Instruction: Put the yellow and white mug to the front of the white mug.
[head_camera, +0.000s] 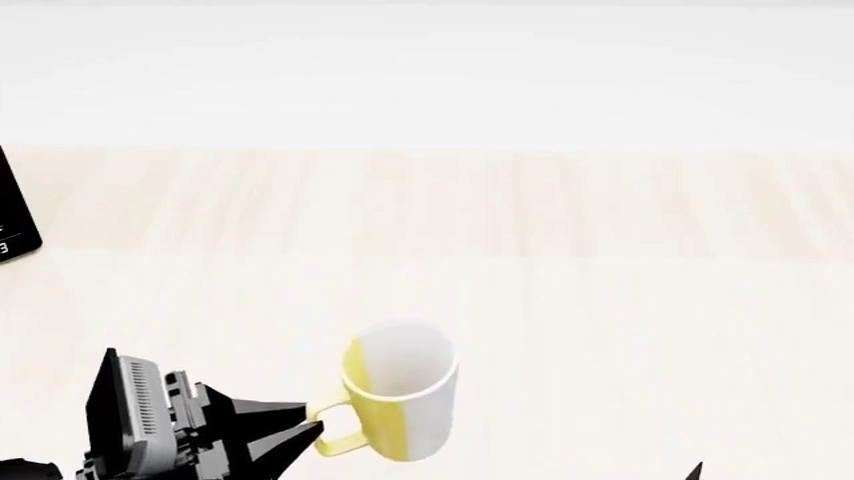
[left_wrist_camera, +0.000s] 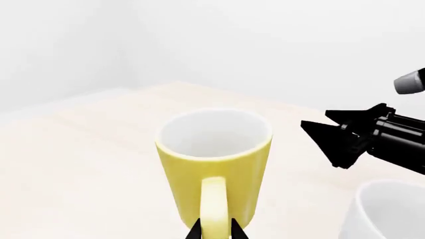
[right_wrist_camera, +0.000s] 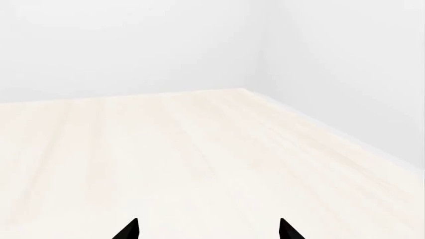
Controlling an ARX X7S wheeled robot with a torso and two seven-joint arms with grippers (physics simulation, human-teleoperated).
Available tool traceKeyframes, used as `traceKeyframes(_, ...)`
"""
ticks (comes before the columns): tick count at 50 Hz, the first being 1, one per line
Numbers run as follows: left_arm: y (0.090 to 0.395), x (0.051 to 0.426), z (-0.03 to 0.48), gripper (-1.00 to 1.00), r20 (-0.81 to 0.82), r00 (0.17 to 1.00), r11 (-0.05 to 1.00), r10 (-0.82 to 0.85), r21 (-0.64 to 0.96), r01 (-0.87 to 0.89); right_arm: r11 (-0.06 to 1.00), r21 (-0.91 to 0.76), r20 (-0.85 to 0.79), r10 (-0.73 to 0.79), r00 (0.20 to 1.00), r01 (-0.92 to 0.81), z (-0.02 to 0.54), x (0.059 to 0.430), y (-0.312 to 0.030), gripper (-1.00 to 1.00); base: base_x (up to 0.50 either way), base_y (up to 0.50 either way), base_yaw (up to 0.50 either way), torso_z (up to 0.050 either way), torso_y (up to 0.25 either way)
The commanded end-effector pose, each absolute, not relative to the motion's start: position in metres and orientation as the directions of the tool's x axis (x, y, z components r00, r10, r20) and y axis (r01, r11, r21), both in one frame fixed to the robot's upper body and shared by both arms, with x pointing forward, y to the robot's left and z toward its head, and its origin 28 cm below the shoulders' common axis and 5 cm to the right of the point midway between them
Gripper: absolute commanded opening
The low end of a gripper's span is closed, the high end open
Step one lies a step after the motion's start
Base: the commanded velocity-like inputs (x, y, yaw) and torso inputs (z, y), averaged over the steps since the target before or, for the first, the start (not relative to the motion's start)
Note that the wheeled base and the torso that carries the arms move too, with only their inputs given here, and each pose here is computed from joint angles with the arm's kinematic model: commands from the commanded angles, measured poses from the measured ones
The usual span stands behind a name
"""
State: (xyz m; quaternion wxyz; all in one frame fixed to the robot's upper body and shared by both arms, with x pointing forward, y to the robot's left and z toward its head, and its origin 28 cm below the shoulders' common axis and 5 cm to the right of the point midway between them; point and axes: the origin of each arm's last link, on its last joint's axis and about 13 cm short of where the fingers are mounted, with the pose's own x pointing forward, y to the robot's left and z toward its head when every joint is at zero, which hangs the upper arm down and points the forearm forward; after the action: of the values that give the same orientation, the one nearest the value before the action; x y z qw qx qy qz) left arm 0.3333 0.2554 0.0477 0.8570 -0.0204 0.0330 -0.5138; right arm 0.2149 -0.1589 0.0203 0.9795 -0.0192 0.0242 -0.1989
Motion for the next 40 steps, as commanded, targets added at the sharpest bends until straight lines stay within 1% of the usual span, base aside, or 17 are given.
traceKeyframes(1, 0.249, 0.328, 0.034, -1.0, -0.02, 0.422, 0.421, -0.907, -0.108, 0.9, 0.92, -0.051, -0.04, -0.391, 0.919, 0.389, 0.02, 0.215, -0.159, 1.0, 0.0, 0.0, 0.0, 0.0, 0.0)
traceKeyframes(4, 0.248, 0.327, 0.031, -1.0, -0.029, 0.415, 0.416, -0.909, -0.105, 0.903, 0.92, -0.052, -0.04, -0.391, 0.92, 0.388, 0.02, 0.215, -0.158, 1.0, 0.0, 0.0, 0.0, 0.0, 0.0)
traceKeyframes(18, 0.252, 0.332, 0.021, -1.0, -0.045, 0.446, 0.449, -0.894, -0.106, 0.887, 0.92, -0.051, -0.038, -0.389, 0.92, 0.387, 0.02, 0.214, -0.158, 1.0, 0.0, 0.0, 0.0, 0.0, 0.0)
traceKeyframes(25, 0.249, 0.332, 0.009, -1.0, -0.099, 0.441, 0.45, -0.892, -0.1, 0.887, 0.92, -0.048, -0.038, -0.39, 0.92, 0.388, 0.02, 0.214, -0.159, 1.0, 0.0, 0.0, 0.0, 0.0, 0.0)
traceKeyframes(40, 0.246, 0.33, 0.001, -1.0, -0.128, 0.431, 0.444, -0.893, -0.106, 0.89, 0.92, -0.045, -0.038, -0.392, 0.919, 0.39, 0.02, 0.212, -0.16, 1.0, 0.0, 0.0, 0.0, 0.0, 0.001)
